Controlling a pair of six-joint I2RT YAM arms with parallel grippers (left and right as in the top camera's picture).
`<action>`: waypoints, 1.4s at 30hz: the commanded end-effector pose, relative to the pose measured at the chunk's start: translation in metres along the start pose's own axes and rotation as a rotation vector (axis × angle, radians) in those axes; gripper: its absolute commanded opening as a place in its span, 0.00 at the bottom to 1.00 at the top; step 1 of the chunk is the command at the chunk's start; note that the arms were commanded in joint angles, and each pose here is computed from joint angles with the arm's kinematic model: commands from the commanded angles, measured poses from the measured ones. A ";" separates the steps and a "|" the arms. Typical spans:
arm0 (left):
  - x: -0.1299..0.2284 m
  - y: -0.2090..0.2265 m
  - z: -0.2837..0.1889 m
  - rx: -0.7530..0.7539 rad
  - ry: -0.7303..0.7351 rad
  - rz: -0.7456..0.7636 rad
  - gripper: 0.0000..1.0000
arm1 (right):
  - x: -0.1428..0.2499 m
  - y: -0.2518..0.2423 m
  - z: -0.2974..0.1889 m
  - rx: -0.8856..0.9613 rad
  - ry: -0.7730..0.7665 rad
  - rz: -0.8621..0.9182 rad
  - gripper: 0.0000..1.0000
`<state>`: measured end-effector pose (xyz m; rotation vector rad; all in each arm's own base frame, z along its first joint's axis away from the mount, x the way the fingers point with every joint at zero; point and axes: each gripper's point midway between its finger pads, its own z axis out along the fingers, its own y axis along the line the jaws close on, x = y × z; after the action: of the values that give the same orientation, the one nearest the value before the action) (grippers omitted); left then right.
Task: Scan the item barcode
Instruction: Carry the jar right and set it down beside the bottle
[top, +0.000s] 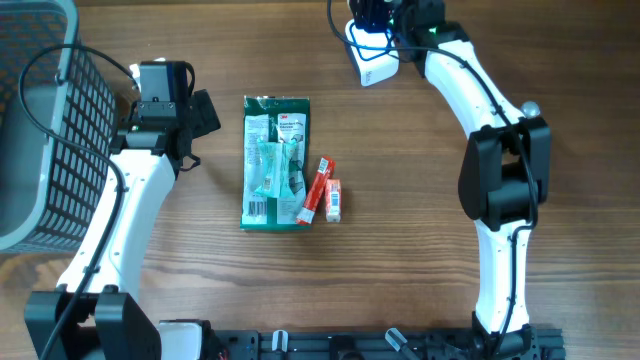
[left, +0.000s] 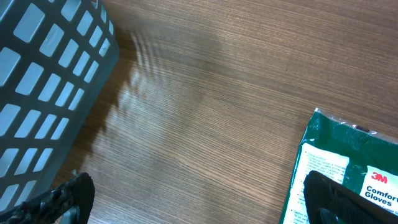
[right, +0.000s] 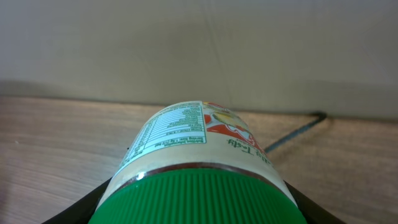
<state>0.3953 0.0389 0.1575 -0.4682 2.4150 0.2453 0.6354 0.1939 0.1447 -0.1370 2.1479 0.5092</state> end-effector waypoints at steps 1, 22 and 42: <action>-0.005 0.003 -0.002 -0.009 -0.013 0.001 1.00 | 0.001 0.006 0.003 -0.029 -0.006 0.003 0.04; -0.005 0.003 -0.002 -0.009 -0.013 0.001 1.00 | -0.096 0.022 -0.189 -0.026 -0.046 0.052 0.07; -0.005 0.003 -0.002 -0.009 -0.013 0.001 1.00 | 0.194 -0.093 -0.265 0.565 0.879 0.310 0.25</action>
<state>0.3948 0.0391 0.1571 -0.4687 2.4174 0.2468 0.3585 0.0233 0.1277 0.3066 3.0709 0.0215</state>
